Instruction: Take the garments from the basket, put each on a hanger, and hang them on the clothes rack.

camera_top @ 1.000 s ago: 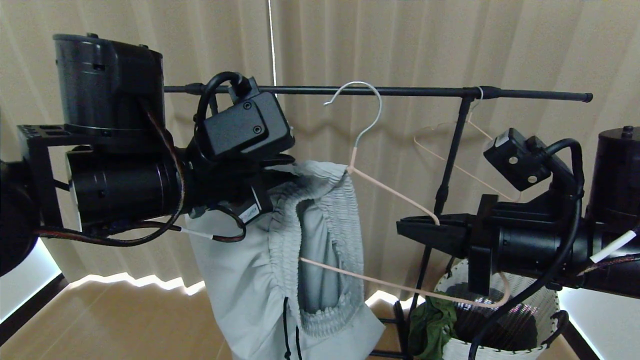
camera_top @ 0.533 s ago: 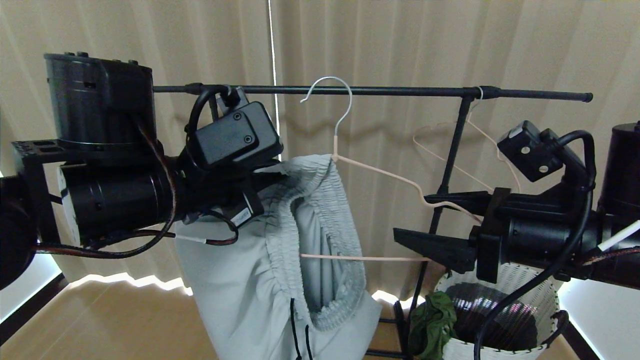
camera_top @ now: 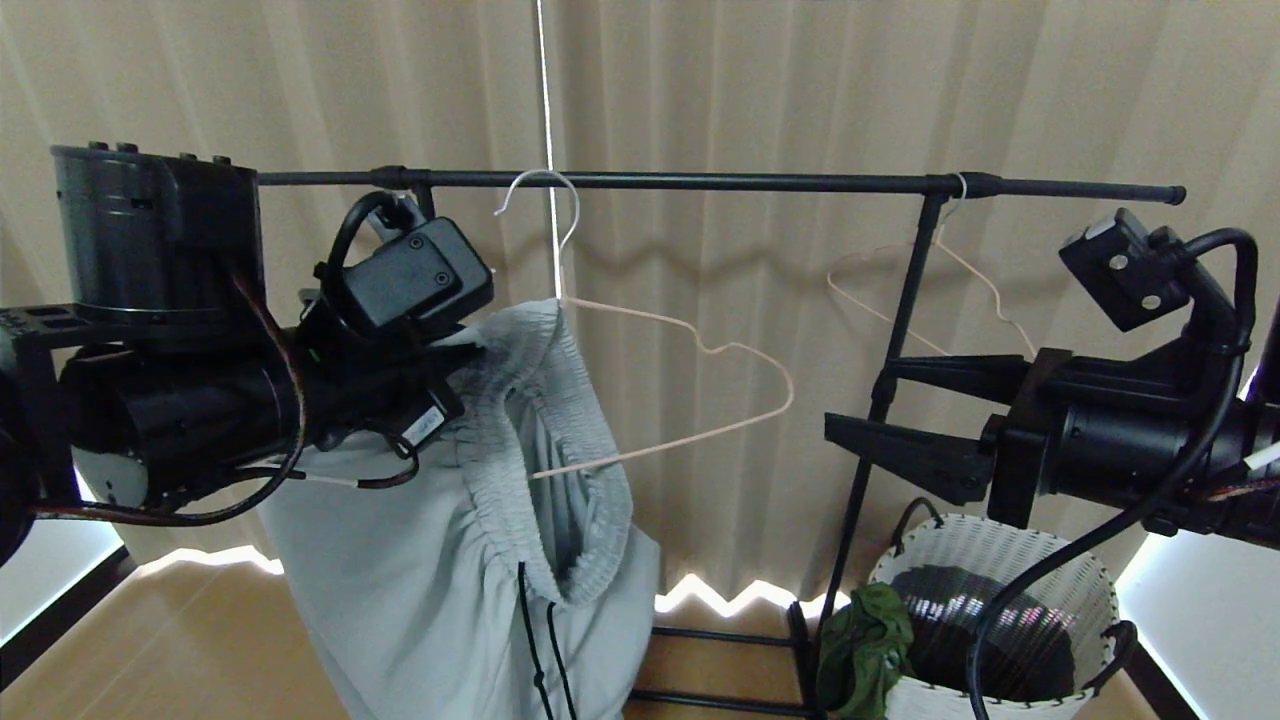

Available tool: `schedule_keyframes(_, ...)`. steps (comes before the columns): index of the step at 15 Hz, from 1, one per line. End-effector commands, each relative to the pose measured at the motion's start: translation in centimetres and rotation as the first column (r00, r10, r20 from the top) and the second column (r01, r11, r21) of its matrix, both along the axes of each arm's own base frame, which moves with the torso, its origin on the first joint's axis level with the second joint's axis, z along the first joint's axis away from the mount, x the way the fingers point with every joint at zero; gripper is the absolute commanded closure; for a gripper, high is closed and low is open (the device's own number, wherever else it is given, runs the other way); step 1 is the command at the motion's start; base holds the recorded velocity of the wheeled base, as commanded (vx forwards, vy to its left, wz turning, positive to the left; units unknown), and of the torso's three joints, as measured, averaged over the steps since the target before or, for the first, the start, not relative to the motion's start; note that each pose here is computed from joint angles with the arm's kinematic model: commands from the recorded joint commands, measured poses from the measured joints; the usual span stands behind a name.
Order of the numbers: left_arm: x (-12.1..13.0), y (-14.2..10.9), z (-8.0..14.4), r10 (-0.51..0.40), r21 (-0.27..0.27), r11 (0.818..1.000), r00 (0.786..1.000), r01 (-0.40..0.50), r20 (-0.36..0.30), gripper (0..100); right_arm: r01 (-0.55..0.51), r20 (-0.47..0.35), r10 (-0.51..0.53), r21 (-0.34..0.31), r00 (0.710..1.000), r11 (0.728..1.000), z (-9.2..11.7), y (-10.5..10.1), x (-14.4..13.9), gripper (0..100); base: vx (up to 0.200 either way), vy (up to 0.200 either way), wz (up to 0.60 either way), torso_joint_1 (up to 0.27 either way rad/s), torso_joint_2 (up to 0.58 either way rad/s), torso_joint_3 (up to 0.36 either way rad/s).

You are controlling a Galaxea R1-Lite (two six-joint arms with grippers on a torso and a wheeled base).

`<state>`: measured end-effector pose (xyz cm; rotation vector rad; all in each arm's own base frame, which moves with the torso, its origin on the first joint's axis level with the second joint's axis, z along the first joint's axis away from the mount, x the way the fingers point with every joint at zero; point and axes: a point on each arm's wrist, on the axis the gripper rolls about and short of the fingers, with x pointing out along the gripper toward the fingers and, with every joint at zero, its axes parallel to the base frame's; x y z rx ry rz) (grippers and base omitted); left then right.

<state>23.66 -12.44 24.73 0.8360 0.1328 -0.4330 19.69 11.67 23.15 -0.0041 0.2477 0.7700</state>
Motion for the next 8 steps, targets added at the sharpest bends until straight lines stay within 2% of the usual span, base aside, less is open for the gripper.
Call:
schedule_keyframes(1, -0.3, 0.0, 0.5, 0.029, -0.075, 0.997, 1.0, -0.029, -0.004, 100, -0.002, 0.004, 0.003, -0.012, 1.0, 1.0, -0.8, -0.1, -0.2, 0, 0.0, 0.0, 0.0, 0.0, 0.0, 0.0)
schedule_keyframes(3, -0.5, -0.1, 0.7, 0.046, -0.154, 0.987, 0.999, -0.046, -0.007, 100, 0.001, 0.006, -0.001, -0.019, 1.0, 1.0, -1.1, -0.2, -0.2, 0, 0.0, 0.0, 0.0, 0.0, 0.0, 0.0)
schedule_keyframes(4, -0.5, -0.1, 0.9, 0.05, -0.175, 0.983, 0.999, -0.05, -0.005, 100, 0.001, 0.006, -0.001, -0.019, 1.0, 1.0, -1.1, -0.2, -0.2, 0, 0.0, 0.0, 0.0, 0.0, 0.0, 0.0)
schedule_keyframes(6, -0.6, -0.4, 1.3, 0.053, -0.269, 0.962, 0.999, -0.048, 0.01, 100, -0.001, -0.001, 0.001, -0.024, 1.0, 1.0, -1.3, -0.2, -0.1, 0, 0.0, 0.0, 0.0, 0.0, 0.0, 0.0)
schedule_keyframes(8, -0.7, -0.9, 1.8, 0.033, -0.299, 0.954, 0.998, -0.019, 0.044, 100, -0.004, -0.026, 0.003, -0.038, 1.0, 0.999, -2.1, -0.1, -0.1, 0, 0.0, 0.0, 0.0, 0.0, 0.0, 0.0)
